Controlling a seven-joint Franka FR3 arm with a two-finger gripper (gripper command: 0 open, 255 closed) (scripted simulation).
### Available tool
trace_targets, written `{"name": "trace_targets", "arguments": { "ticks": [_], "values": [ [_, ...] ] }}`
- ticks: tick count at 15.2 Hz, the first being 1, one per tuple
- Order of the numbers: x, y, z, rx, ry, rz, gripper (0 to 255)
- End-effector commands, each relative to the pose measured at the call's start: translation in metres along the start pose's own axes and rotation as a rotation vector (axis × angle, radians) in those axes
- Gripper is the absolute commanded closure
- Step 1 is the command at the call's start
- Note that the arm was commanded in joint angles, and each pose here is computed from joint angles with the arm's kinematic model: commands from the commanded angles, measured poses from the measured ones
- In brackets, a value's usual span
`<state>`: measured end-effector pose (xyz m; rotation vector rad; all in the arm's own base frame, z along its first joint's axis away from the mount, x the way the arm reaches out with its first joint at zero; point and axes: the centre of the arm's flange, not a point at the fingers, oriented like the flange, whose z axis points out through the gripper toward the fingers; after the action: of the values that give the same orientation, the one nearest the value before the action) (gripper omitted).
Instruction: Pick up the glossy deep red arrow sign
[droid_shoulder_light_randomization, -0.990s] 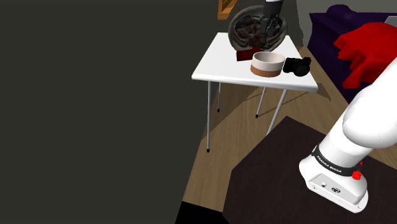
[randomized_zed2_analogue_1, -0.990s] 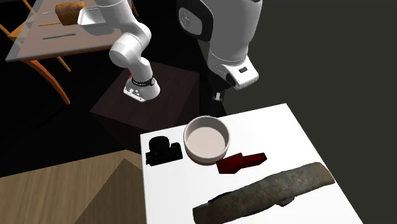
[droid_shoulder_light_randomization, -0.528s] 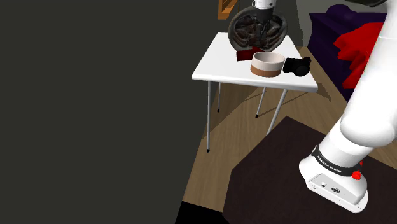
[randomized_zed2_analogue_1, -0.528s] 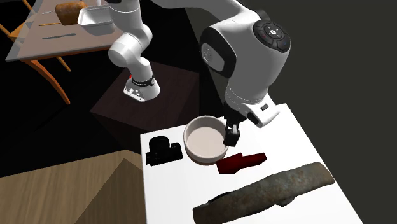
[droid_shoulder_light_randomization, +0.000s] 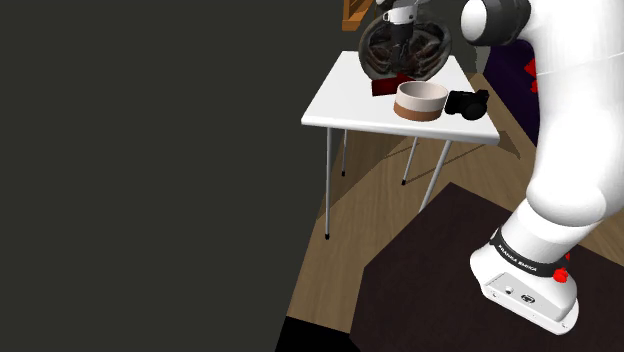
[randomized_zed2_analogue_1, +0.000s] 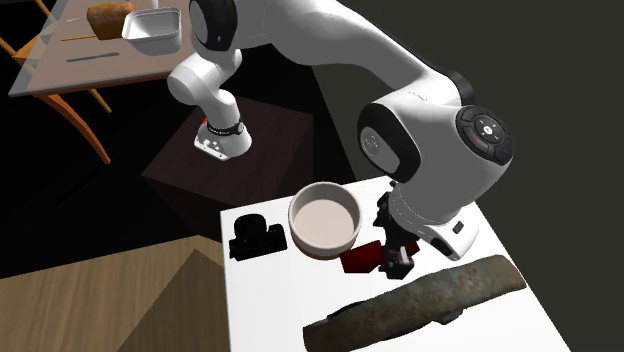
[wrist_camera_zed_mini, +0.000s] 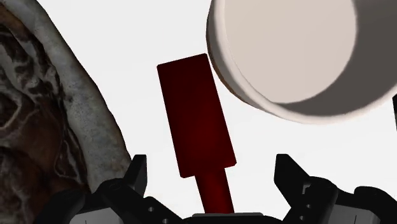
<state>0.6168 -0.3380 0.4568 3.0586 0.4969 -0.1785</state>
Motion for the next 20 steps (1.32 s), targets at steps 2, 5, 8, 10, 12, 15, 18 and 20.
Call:
{"name": "trace_targets", "arguments": {
  "ticks": [2, 5, 8, 10, 12, 15, 18, 20],
  "values": [
    [0.005, 0.003, 0.015, 0.000, -0.001, -0.006, 0],
    [0.006, 0.003, 0.031, 0.000, -0.001, -0.006, 0],
    [0.007, 0.003, 0.039, 0.000, -0.001, -0.006, 0],
    [0.008, 0.004, 0.041, 0.000, -0.001, -0.006, 255],
    [0.008, 0.004, 0.040, 0.000, -0.001, -0.006, 255],
    [0.008, 0.004, 0.040, 0.000, -0.001, -0.006, 255],
    [0.007, 0.003, 0.039, 0.000, -0.001, -0.006, 255],
    [0.006, 0.003, 0.029, 0.000, -0.001, -0.006, 255]
  ]
}}
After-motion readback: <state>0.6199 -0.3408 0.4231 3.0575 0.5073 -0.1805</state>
